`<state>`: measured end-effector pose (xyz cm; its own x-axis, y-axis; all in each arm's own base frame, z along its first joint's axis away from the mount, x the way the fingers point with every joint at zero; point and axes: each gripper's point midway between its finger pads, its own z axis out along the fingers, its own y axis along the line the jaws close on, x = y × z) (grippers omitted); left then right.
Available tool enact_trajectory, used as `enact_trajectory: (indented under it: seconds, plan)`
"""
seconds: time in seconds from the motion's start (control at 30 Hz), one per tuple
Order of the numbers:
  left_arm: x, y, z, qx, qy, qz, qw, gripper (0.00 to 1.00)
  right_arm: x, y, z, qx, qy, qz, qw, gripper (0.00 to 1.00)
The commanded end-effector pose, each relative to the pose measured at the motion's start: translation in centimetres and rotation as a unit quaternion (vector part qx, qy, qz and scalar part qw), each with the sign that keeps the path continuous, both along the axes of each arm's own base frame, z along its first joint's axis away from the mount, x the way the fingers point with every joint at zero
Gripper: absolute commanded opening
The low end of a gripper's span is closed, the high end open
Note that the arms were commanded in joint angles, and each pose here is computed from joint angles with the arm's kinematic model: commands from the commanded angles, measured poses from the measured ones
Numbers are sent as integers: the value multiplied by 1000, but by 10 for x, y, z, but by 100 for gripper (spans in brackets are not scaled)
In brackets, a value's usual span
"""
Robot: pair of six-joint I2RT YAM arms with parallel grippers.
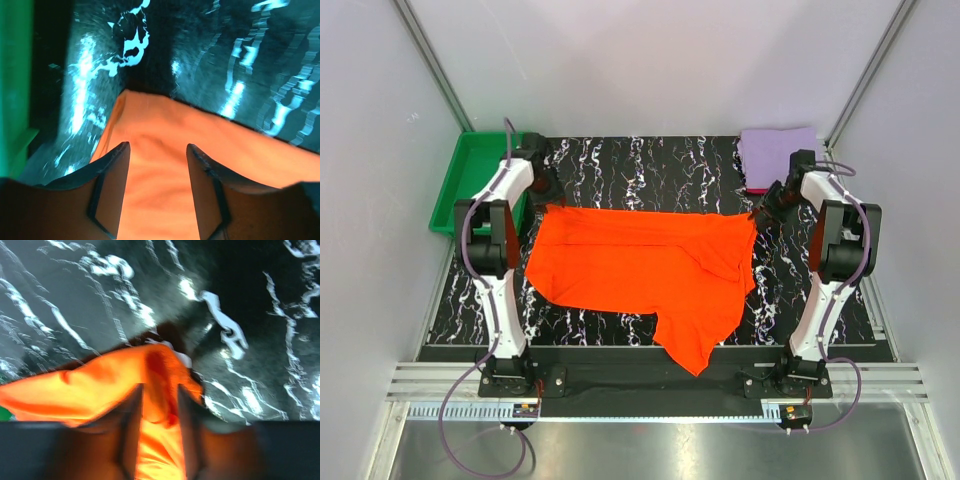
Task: Fold and stack the t-shirts
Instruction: Fold the tshirt
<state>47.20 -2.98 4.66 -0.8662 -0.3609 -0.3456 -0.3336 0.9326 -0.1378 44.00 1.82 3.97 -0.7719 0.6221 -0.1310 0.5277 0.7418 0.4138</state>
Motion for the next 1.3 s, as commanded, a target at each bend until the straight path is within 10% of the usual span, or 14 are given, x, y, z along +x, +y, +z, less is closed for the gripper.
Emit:
enact_trajectory:
  seconds: [0.0, 0.23, 0.6, 0.9, 1.27]
  plan:
    - [7, 4, 74, 8, -83, 6, 996, 55, -15, -12, 16, -44, 7, 6, 999, 49]
    - [-33, -21, 99, -7, -111, -24, 993, 56, -45, -25, 87, -188, -26, 28, 981, 77]
    - [-138, -36, 69, -37, -70, -21, 997, 51, -166, 166, 94, -31, -72, 331, 940, 61]
    - [-168, -32, 3, -33, 18, 13, 999, 38, -239, 179, 75, 14, -48, 342, 938, 56]
    - [-212, 4, -5, 42, 24, 109, 993, 57, -270, 171, 71, 11, -28, 366, 930, 56]
